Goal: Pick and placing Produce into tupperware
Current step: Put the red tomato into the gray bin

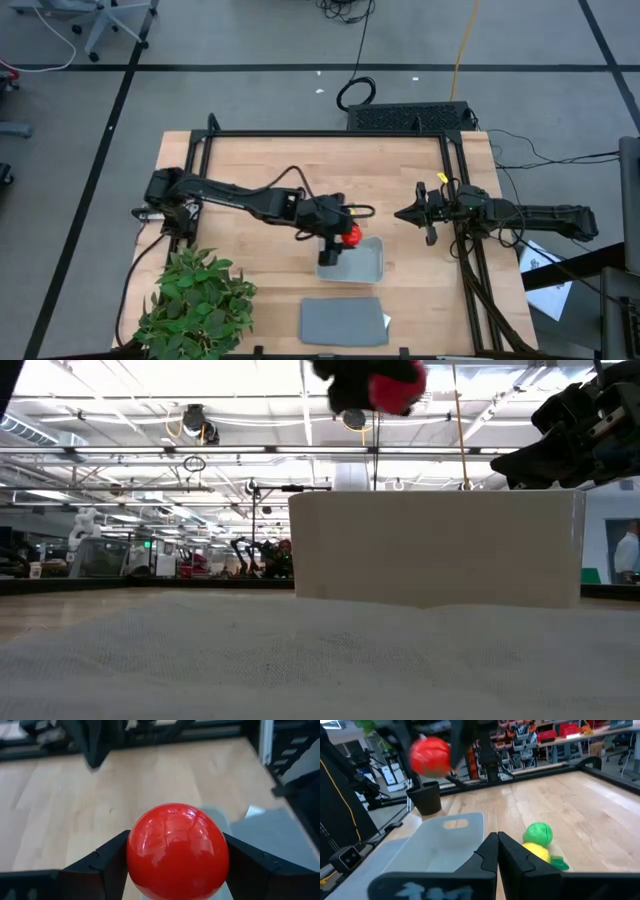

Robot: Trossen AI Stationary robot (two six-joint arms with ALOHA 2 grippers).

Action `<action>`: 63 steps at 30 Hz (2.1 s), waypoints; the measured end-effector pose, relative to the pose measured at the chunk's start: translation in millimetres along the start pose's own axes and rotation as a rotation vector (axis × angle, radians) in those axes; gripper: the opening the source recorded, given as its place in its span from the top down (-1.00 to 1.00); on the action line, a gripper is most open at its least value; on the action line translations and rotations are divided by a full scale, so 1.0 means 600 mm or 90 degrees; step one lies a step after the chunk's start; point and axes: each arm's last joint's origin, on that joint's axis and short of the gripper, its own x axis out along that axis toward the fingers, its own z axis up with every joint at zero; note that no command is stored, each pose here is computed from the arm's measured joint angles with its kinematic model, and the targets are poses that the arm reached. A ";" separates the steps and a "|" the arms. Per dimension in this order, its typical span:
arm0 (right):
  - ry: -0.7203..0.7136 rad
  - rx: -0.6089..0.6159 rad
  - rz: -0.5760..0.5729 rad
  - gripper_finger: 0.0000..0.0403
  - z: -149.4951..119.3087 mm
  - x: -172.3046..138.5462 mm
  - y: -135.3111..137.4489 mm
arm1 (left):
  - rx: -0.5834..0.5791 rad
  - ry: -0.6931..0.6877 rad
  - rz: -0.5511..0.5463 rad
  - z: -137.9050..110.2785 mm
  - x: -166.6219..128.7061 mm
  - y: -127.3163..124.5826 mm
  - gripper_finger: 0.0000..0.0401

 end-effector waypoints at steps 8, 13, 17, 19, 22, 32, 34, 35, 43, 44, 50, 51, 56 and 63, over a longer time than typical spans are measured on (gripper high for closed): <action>0.006 0.001 -0.001 1.00 -0.001 0.001 -0.001 | 0.009 0.068 -0.029 -0.015 0.060 0.008 -0.32; 0.008 0.002 -0.001 1.00 -0.002 0.002 -0.001 | 0.062 0.132 -0.053 -0.045 0.091 0.007 -0.28; 0.008 0.002 -0.002 1.00 -0.002 0.002 -0.001 | 0.062 0.141 -0.088 -0.054 0.103 0.009 -0.28; 0.009 0.002 -0.002 1.00 -0.002 0.002 -0.001 | 0.068 0.143 -0.105 -0.057 0.106 0.012 -0.31; 0.009 0.002 -0.002 1.00 -0.002 0.002 -0.001 | 0.119 0.157 -0.124 -0.065 0.112 0.011 -0.34; 0.009 0.002 -0.002 1.00 -0.002 0.002 -0.001 | 0.167 0.148 -0.155 -0.069 0.113 0.036 -0.35; 0.009 0.002 -0.002 1.00 -0.002 0.002 -0.001 | 0.168 0.144 -0.160 -0.069 0.113 0.042 -0.35; 0.009 0.002 -0.002 1.00 -0.002 0.002 -0.001 | 0.168 0.141 -0.164 -0.069 0.112 0.044 -0.35; 0.009 0.000 -0.002 1.00 -0.002 0.002 -0.001 | 0.168 0.100 -0.191 -0.062 0.112 0.059 -0.35; 0.009 0.000 -0.002 1.00 -0.002 0.002 -0.001 | 0.173 0.099 -0.190 -0.062 0.112 0.061 -0.35; 0.009 0.001 -0.002 1.00 -0.002 0.002 -0.001 | 0.219 0.095 -0.208 -0.064 0.111 0.059 -0.35; 0.009 0.001 -0.002 1.00 -0.002 0.002 -0.001 | 0.219 0.093 -0.215 -0.064 0.111 0.058 -0.35; 0.009 0.001 -0.002 1.00 -0.002 0.002 -0.001 | 0.145 0.089 -0.264 -0.063 0.109 0.058 -0.35; 0.009 0.000 -0.002 1.00 -0.002 0.002 -0.001 | 0.107 0.131 -0.281 -0.076 0.115 0.046 -0.35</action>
